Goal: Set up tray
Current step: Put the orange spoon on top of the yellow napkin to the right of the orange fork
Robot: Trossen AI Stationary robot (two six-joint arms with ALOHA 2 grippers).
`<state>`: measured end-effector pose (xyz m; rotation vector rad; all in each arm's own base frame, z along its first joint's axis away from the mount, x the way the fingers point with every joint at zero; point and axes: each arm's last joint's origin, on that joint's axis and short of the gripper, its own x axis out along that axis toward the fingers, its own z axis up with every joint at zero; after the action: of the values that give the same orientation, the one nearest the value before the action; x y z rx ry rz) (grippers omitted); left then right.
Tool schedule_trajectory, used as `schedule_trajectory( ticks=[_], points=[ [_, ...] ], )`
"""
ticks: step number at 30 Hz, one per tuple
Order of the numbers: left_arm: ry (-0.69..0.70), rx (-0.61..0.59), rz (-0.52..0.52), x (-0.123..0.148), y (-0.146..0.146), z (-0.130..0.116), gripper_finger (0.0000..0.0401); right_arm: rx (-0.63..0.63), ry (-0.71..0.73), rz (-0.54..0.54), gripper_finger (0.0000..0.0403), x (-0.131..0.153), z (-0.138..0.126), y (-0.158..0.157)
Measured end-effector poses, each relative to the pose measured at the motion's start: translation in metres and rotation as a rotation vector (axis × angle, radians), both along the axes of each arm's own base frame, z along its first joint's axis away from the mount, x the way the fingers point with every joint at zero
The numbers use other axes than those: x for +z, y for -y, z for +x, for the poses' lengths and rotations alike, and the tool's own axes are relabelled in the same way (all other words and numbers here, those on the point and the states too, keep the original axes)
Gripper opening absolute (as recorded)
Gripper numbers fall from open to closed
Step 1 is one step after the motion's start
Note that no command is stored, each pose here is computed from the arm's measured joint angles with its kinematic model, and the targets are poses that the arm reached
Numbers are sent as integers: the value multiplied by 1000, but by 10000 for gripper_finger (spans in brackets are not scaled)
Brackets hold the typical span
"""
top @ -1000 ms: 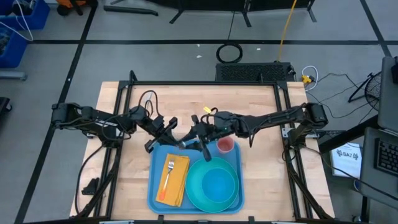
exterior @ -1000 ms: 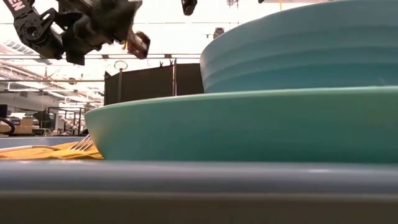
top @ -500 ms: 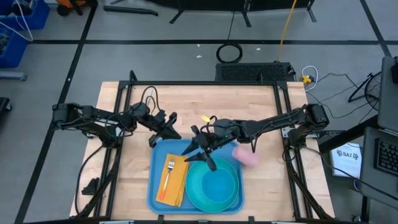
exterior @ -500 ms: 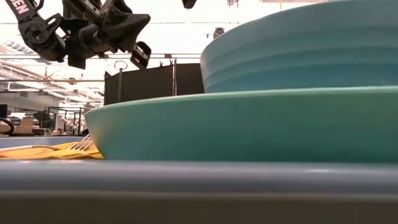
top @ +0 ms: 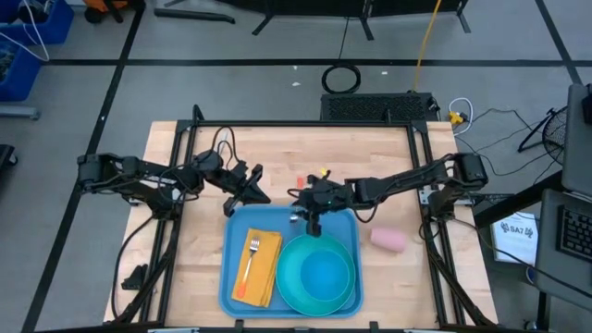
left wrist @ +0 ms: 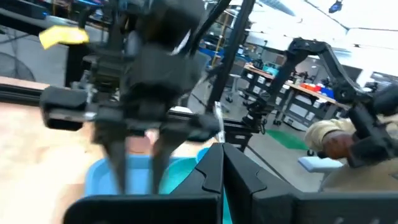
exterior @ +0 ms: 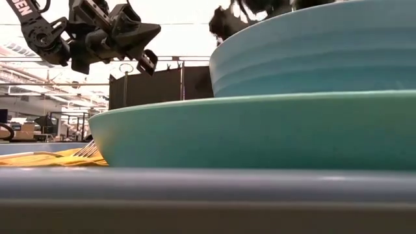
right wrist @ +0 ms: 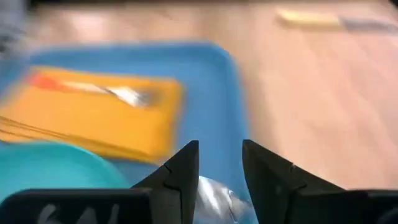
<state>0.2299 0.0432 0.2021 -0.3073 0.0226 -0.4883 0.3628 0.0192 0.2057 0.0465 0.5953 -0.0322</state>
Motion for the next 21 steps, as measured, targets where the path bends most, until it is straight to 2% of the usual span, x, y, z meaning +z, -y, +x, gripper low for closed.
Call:
schedule_trajectory(
  ticks=[4,7,9,14,17,21],
  points=[
    [-18,98,-11,-1,-5,1,14,-90,-51,-7,114,-17,-10,18],
    [-62,198,-77,-4,-9,1,18,-81,-64,27,114,-18,-15,24],
    [-123,257,-124,-8,-11,2,15,-55,-55,47,114,-17,-14,25],
    [-360,295,-194,-21,-16,4,3,-42,-45,57,114,-8,-19,28],
    [-417,298,-113,-21,-14,9,11,-44,-52,53,114,-6,-21,30],
    [-443,242,135,-17,-7,16,14,-46,-71,59,114,0,-27,30]
  ],
)
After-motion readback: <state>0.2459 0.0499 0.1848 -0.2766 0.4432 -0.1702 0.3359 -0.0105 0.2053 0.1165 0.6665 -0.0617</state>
